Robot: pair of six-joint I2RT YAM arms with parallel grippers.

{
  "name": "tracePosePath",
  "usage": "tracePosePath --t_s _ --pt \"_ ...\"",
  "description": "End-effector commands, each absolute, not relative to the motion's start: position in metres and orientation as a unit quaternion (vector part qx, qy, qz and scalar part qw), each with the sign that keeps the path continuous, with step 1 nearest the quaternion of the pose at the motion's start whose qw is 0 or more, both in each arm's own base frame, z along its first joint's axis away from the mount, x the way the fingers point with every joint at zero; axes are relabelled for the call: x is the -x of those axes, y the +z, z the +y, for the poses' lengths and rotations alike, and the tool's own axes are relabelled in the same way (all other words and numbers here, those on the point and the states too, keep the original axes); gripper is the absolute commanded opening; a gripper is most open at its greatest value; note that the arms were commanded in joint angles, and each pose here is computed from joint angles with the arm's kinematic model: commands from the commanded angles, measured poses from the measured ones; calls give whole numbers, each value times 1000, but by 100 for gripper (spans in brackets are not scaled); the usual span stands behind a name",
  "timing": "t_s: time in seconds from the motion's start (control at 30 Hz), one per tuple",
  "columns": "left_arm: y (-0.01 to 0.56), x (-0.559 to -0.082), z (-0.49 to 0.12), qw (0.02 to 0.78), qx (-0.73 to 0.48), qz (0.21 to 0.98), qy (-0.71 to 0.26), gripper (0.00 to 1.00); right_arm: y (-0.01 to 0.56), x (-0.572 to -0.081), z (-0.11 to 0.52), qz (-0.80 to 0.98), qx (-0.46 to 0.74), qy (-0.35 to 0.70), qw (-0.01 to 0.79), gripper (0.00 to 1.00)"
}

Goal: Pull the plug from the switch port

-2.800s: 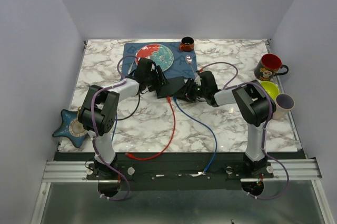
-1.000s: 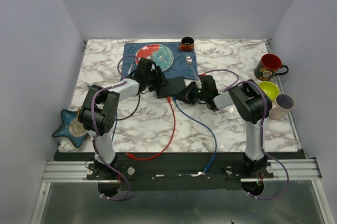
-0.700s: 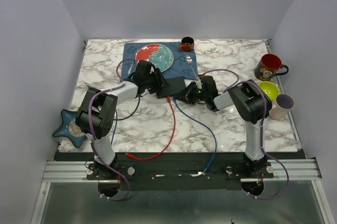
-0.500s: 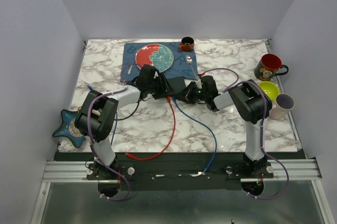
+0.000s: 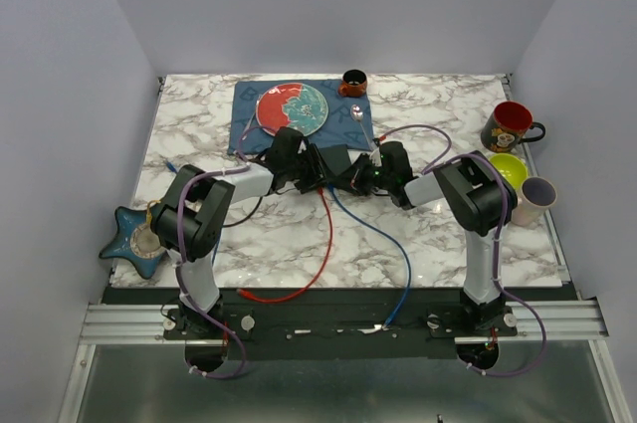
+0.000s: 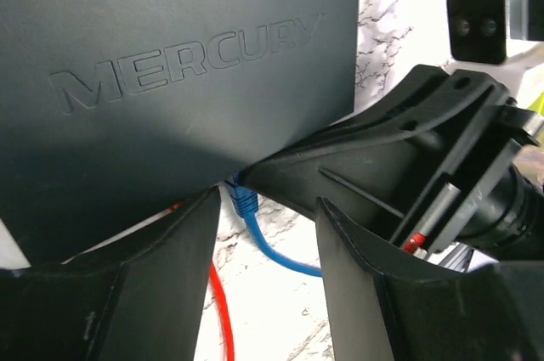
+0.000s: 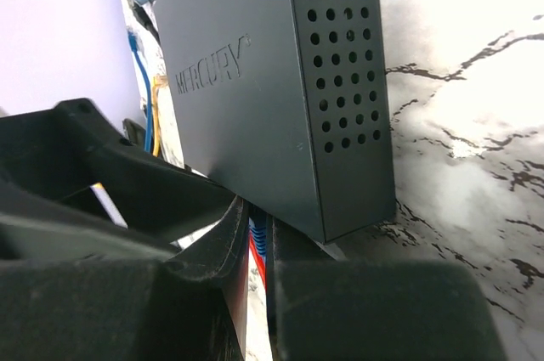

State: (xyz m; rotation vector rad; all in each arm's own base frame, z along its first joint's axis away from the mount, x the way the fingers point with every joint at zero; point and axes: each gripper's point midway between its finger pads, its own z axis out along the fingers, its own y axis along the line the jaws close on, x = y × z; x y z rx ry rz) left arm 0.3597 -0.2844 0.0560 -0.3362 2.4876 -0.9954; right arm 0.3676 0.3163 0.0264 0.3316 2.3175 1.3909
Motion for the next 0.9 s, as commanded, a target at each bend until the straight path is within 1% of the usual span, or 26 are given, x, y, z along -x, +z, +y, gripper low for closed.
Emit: tracePosePath --t_s 0.0,0.4,0.5,0.53,0.6,0.63,0.67,0.7,0.73,0.77,0.8,0.83,0.87 --pt "53 -369 -287 220 129 899 -356 62 13 -346 309 853 -105 479 179 1" --pt "61 -382 -288 237 137 895 -351 61 11 -316 299 856 -95 482 163 1" --pt "75 -384 -288 251 136 889 -359 61 26 -320 296 849 -96 485 187 1" --pt "80 -383 -287 261 134 883 -366 61 40 -320 295 842 -92 490 204 1" --pt "111 -381 -286 296 124 863 -391 63 61 -326 291 835 -89 487 239 1" --pt "115 -377 -283 306 120 857 -396 66 65 -327 286 842 -82 473 247 1" --pt "136 -374 -280 328 116 847 -401 69 93 -329 285 832 -69 477 276 1" --pt "143 -370 -279 335 113 843 -405 72 102 -334 281 832 -70 465 294 1" --pt "143 -362 -277 337 110 841 -408 80 106 -331 275 840 -65 449 298 1" --pt "161 -352 -280 349 104 829 -424 84 129 -332 274 829 -55 454 320 1" --pt "166 -344 -282 354 103 822 -433 87 138 -333 271 828 -56 448 332 1" --pt "163 -334 -282 362 100 812 -447 91 139 -330 267 834 -54 438 329 1" --pt "181 -324 -282 382 94 792 -467 94 145 -329 266 833 -53 437 334 1"
